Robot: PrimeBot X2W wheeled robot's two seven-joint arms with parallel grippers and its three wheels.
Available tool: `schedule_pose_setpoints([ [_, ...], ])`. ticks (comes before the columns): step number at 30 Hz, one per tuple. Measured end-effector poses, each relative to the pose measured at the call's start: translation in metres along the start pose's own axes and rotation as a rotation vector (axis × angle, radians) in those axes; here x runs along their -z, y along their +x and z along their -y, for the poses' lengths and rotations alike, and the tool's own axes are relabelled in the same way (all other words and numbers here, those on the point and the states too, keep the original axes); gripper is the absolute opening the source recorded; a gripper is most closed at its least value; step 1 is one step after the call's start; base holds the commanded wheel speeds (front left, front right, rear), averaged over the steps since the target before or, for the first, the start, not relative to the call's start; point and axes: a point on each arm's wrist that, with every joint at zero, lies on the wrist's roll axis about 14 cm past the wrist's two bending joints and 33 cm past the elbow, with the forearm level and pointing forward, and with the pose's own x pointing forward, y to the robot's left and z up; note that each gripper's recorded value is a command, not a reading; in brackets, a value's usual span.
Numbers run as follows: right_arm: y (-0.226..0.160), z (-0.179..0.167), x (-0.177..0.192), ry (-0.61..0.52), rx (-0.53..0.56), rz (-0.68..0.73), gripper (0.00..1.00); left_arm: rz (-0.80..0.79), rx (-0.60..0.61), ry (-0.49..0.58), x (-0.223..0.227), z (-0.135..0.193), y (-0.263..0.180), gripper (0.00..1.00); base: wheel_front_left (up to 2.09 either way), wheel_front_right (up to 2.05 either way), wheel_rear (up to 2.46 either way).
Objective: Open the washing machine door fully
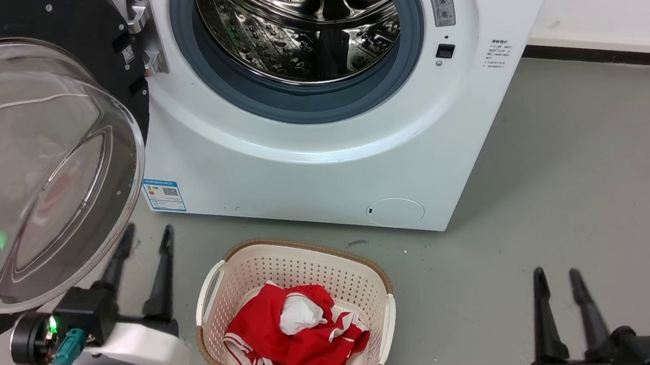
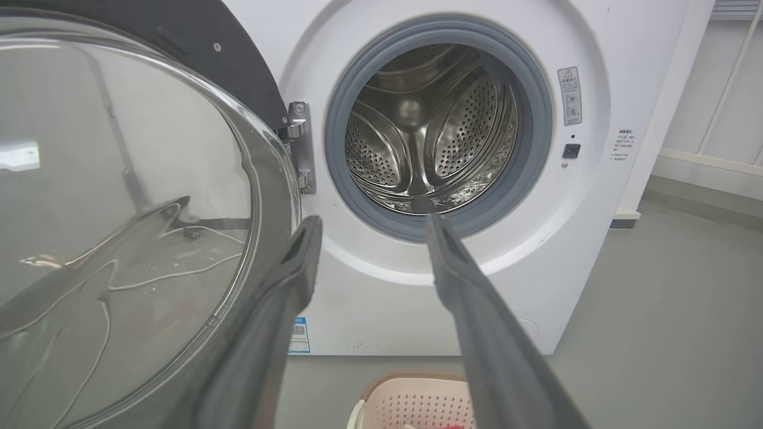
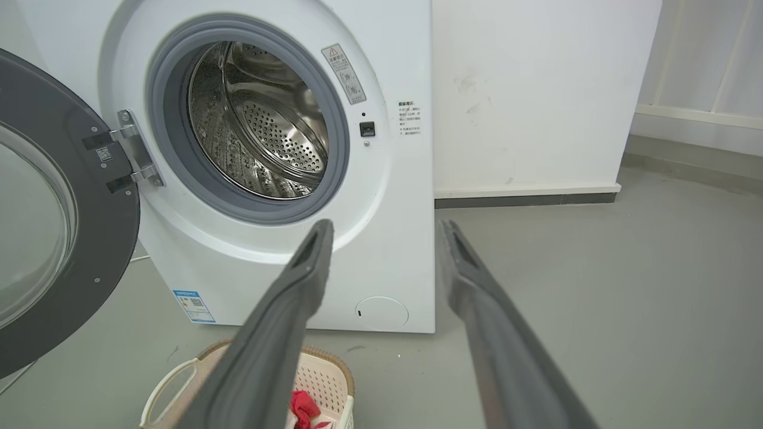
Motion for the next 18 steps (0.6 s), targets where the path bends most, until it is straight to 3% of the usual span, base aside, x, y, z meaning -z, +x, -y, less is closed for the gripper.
schedule_pose_setpoints([
  [3, -0.006, 0.001, 0.012, 0.015, 0.007, -0.039, 0.00, -0.053, -0.009, -0.013, 0.015, -0.002, -0.007, 0.00, 0.00, 0.00, 0.00],
  [18, -0.005, 0.010, 0.020, 0.303, 0.067, -0.064, 0.00, -0.123, -0.087, -0.302, 0.029, -0.014, -0.009, 0.00, 0.00, 0.00, 0.00],
])
